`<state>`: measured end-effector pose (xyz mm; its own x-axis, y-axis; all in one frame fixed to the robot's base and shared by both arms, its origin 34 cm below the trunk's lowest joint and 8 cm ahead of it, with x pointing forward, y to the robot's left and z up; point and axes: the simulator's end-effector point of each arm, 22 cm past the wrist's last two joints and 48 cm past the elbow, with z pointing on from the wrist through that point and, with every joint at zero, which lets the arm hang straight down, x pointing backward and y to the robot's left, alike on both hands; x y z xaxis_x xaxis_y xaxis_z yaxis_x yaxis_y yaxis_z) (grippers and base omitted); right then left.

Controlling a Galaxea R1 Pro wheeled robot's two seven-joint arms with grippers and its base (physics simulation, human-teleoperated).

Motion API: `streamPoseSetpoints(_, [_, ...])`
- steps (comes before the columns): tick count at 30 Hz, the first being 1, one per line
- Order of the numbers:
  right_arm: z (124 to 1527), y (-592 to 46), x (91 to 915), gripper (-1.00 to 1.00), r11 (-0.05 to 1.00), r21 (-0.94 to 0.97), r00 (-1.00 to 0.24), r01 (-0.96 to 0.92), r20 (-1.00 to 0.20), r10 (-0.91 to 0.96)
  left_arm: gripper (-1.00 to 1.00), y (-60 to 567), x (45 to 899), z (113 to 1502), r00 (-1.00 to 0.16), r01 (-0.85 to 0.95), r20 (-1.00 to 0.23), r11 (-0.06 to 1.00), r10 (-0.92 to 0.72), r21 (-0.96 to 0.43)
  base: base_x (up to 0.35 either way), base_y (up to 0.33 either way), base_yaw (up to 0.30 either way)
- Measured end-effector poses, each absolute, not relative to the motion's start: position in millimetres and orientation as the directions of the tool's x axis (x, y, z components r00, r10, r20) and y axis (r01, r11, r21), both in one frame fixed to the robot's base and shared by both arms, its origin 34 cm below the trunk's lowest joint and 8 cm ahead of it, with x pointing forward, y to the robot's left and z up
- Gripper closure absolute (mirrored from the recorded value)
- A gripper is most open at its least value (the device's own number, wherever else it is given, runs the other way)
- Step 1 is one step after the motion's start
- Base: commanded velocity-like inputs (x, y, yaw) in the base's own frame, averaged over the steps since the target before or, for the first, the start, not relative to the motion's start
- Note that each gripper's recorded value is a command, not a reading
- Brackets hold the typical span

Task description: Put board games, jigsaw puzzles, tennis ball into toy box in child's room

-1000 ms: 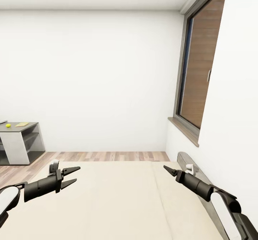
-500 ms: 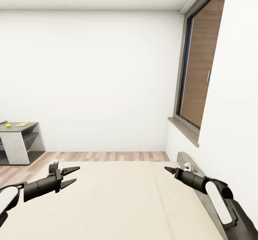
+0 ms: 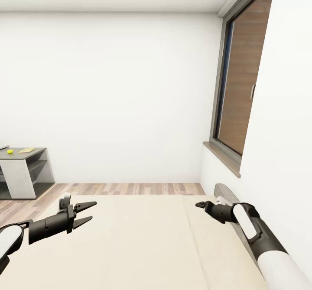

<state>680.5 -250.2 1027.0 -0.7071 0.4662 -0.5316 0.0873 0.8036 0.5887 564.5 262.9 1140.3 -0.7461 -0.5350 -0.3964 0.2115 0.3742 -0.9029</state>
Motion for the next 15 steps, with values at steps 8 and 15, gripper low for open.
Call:
streamPoseSetpoints(8, [1009.3, -231.3, 681.2, -1.0, 0.814, 0.572, -0.751, 0.099, -0.494, 0.438, -1.0, 262.7, 564.1, 1139.4, -0.748, 0.209, -0.394, 0.374, -0.533, -0.903, 0.0, 0.0, 0.0])
streamPoseSetpoints(15, [992.3, -230.9, 680.3, -1.0, 0.854, 0.513, -0.75, 0.089, -0.529, 0.396, -1.0, 261.9, 563.7, 1139.4, -0.75, 0.21, -0.393, 0.373, -0.532, -0.904, 0.0, 0.0, 0.0])
